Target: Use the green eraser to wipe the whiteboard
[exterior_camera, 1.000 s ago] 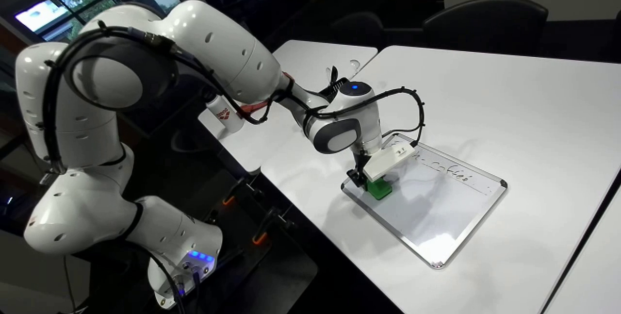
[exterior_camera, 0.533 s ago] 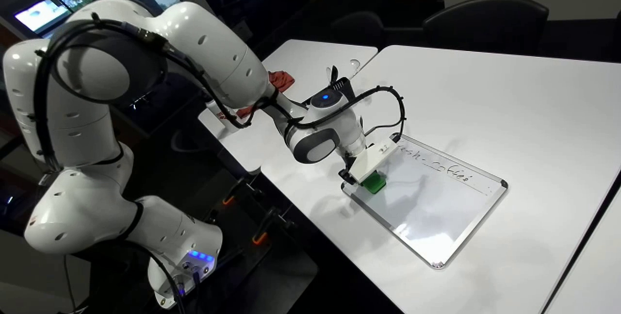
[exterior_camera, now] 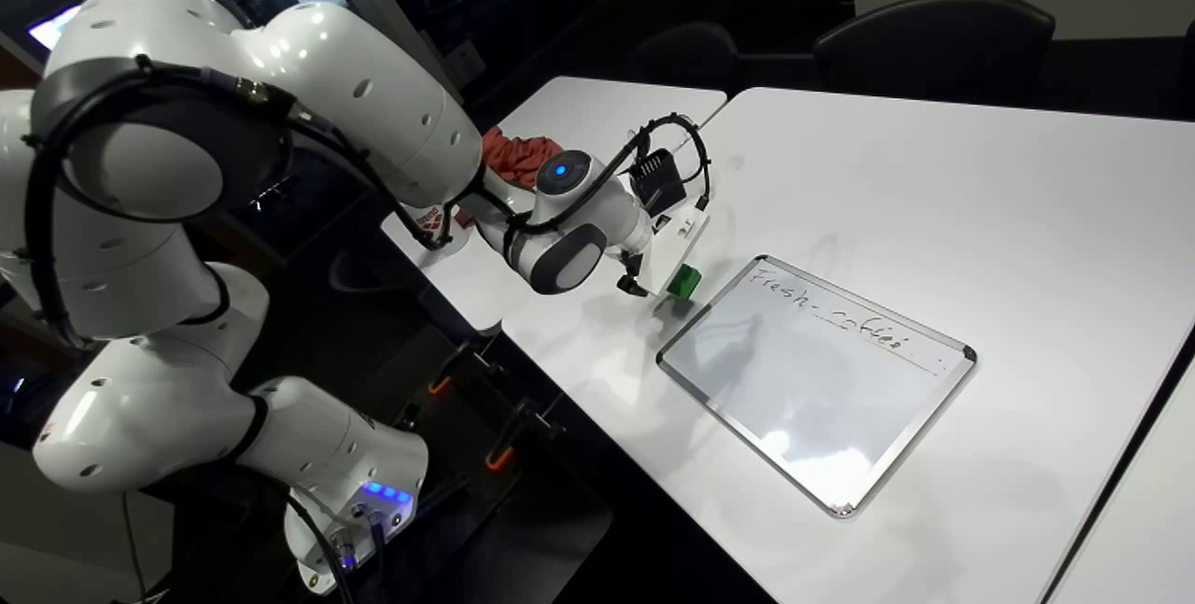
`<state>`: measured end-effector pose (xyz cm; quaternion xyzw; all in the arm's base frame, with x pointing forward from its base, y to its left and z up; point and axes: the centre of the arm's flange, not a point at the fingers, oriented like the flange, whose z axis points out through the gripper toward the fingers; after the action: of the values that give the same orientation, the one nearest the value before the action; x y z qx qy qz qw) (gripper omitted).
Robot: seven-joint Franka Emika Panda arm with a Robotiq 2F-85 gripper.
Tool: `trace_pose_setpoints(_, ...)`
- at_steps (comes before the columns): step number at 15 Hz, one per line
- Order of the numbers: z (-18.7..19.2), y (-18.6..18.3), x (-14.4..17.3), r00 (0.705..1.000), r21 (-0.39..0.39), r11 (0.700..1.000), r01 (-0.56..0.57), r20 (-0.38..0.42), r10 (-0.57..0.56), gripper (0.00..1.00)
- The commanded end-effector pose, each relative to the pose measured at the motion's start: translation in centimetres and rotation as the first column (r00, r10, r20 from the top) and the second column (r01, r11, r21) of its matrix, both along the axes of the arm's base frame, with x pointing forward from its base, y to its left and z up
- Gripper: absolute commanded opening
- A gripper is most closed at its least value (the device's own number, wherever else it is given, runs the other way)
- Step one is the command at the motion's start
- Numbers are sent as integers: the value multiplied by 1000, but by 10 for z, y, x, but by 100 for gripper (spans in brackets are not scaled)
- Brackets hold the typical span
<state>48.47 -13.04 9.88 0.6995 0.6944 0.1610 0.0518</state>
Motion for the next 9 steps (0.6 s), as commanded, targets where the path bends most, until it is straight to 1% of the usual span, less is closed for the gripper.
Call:
trace_pose_setpoints(1, 27, 45, 22, 997, -48, 997, -58, -49, 56, 33)
trace_pose_setpoints(2, 26, 56, 28, 996, -58, 996, -72, -64, 69, 33)
trace_pose_setpoints(4, 25, 79, 37, 990, -110, 989, -95, -112, 82, 33)
trace_pose_setpoints(5, 25, 87, 41, 988, -131, 986, -105, -123, 89, 33)
trace_pose_setpoints(7, 23, 98, 50, 987, -178, 978, -112, -136, 88, 33)
trace_pose_setpoints(9, 16, 98, 55, 986, -205, 972, -117, -141, 89, 33)
